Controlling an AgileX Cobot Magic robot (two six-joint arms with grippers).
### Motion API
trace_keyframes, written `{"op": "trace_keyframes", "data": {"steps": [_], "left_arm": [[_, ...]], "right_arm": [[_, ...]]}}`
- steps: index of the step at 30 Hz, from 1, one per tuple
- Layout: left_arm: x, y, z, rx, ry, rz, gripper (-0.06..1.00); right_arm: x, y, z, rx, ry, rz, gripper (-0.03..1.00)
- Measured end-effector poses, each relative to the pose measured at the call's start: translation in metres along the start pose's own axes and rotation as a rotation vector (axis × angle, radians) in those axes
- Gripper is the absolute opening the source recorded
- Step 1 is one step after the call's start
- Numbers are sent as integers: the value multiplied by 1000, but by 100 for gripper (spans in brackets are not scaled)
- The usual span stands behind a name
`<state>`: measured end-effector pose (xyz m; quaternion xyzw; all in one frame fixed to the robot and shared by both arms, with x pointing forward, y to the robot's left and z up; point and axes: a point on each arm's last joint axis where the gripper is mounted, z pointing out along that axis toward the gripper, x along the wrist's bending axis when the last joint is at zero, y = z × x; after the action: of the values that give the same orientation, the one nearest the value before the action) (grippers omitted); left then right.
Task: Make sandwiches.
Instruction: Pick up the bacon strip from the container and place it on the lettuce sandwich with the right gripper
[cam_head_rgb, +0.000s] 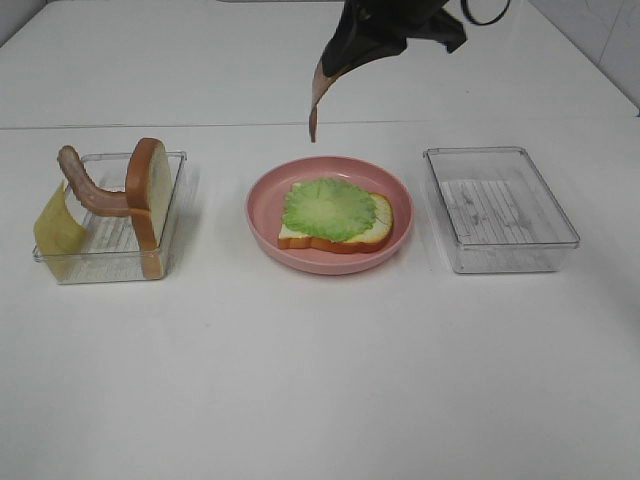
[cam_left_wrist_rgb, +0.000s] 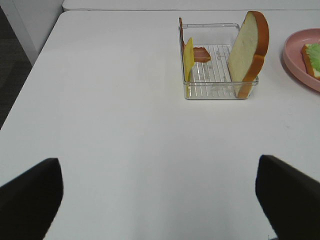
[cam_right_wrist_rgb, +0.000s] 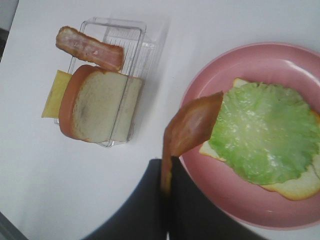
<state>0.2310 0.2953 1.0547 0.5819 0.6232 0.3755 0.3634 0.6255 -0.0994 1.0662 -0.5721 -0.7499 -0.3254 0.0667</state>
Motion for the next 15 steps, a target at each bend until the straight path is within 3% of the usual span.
{"op": "trace_keyframes", "data": {"steps": [5, 15], "left_arm": [[0, 0, 0, 0, 0, 0, 99], [0, 0, 0, 0, 0, 0, 99]], "right_arm": [[6, -9, 49, 73, 53, -5, 0], [-6, -17, 92, 133, 104, 48, 0]]}}
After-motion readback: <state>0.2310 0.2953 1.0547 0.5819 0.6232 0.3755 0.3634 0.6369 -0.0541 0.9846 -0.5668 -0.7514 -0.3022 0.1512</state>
